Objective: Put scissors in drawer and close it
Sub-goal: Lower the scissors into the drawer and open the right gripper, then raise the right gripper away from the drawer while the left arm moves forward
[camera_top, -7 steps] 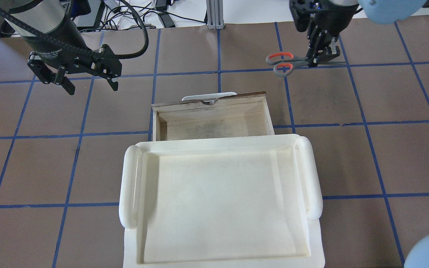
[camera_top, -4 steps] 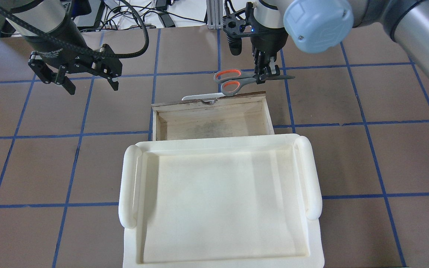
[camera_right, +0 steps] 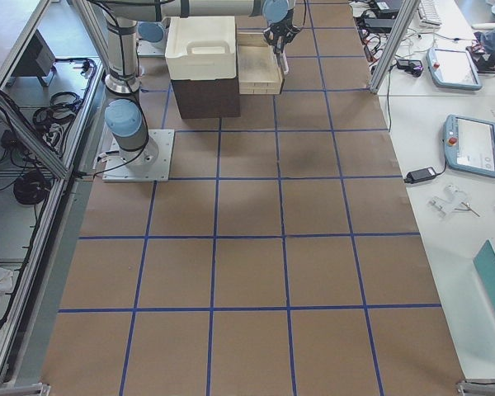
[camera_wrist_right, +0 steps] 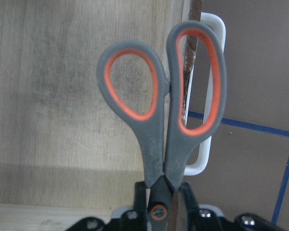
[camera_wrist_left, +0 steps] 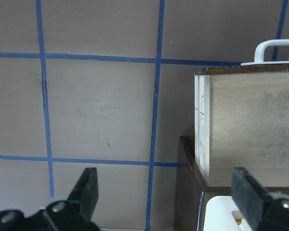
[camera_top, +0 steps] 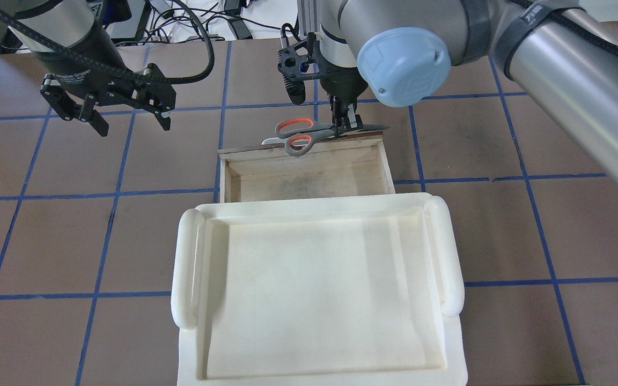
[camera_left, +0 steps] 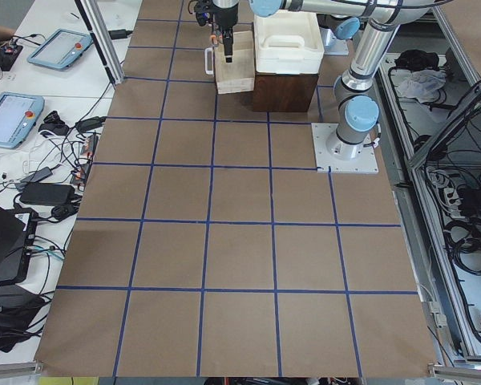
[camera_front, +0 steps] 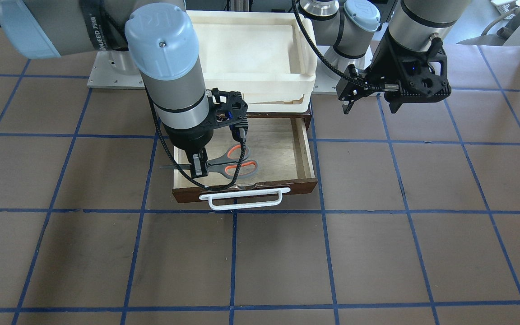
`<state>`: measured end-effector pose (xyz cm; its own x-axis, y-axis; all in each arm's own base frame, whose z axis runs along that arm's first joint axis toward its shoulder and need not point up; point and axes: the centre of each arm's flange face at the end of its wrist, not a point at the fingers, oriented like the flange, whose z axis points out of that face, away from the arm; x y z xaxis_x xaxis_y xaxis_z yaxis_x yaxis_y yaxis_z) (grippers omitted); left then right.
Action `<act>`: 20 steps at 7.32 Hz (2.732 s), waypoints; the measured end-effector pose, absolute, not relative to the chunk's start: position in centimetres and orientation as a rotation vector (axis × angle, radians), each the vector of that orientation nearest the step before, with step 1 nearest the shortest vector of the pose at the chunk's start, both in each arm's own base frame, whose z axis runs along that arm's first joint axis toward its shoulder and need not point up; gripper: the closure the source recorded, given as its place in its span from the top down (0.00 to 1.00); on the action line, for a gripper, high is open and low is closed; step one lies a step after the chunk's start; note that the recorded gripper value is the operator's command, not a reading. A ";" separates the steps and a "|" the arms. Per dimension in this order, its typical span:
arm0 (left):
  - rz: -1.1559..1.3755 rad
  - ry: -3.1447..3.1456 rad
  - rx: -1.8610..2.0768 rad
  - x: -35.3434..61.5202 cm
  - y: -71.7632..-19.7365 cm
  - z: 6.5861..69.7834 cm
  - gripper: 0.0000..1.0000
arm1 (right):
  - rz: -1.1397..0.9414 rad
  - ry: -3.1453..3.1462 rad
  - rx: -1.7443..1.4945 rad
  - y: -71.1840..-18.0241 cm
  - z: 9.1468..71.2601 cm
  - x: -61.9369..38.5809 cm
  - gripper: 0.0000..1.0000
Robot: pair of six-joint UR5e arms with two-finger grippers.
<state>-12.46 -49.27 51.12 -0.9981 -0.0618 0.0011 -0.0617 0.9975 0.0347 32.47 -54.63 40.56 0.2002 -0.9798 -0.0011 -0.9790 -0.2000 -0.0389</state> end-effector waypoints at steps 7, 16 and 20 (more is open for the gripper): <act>-0.040 -3.137 0.093 -12.5 -49.7 50.9 1.00 | 0.054 1.870 -2.444 -50.2 36.1 37.2 0.02; -0.038 -3.137 0.094 -12.5 -50.1 50.5 1.00 | -0.101 1.970 -2.443 -49.6 38.1 36.5 1.00; -0.013 -3.132 0.087 -12.5 -50.7 50.4 1.00 | -0.271 2.484 -1.987 -47.5 48.5 28.9 1.00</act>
